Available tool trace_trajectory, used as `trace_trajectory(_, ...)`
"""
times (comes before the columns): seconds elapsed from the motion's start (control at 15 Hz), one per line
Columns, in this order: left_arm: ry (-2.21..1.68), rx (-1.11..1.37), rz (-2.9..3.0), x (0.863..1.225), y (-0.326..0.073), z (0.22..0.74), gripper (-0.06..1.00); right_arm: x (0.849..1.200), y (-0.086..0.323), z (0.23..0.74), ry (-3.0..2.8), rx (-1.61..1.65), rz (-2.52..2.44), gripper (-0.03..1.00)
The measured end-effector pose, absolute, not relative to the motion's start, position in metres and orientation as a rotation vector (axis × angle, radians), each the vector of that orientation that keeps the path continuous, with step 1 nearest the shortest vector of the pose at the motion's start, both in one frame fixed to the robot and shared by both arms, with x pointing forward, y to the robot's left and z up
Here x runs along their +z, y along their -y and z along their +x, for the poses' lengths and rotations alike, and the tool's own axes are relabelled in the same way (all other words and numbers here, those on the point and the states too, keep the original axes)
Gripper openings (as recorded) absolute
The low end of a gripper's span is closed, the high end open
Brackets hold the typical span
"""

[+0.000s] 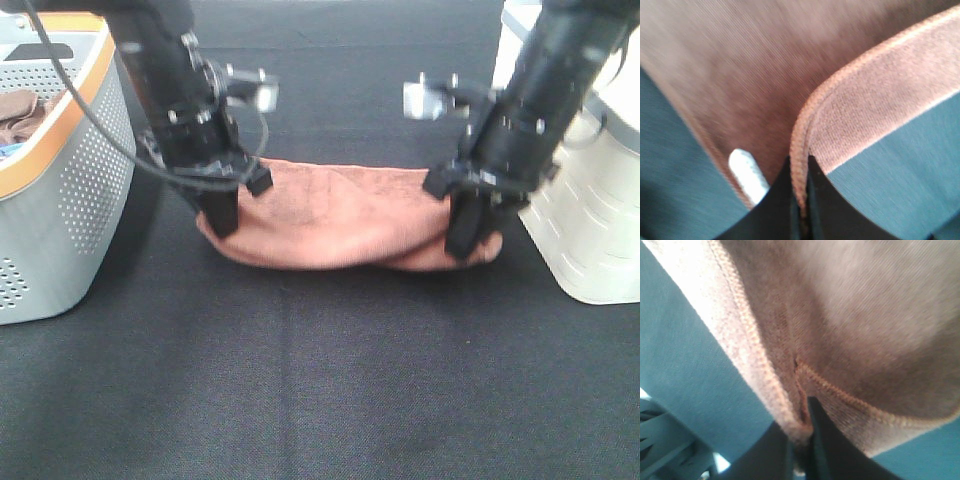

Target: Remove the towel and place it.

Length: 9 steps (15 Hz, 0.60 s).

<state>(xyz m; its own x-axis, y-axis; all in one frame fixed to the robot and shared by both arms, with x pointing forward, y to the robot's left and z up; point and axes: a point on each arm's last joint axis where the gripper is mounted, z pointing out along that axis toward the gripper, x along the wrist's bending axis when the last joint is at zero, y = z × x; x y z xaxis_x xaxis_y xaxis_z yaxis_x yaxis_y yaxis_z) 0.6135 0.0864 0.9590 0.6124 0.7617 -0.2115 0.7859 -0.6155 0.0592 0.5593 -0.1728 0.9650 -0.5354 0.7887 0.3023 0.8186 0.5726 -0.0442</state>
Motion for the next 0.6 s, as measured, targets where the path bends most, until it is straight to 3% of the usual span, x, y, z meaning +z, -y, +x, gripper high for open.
trace_trajectory(0.2,-1.302,-0.321,2.745,0.942,-0.083,0.598,0.00,0.953,0.173,0.550,2.464,-0.139,-1.338,0.28)
trace_trajectory(0.33,-1.297,-0.341,2.762,0.939,-0.078,0.591,0.18,0.953,0.171,0.546,2.413,-0.136,-1.333,0.54)
trace_trajectory(0.47,-1.316,-0.349,2.760,0.939,-0.070,0.586,0.42,0.955,0.171,0.541,2.364,-0.100,-1.301,0.61)
trace_trajectory(0.53,-1.313,-0.347,2.759,0.940,-0.067,0.583,0.50,0.956,0.170,0.539,2.349,-0.094,-1.293,0.61)
trace_trajectory(0.6,-1.313,-0.347,2.759,0.940,-0.067,0.583,0.50,0.956,0.170,0.539,2.349,-0.094,-1.293,0.61)
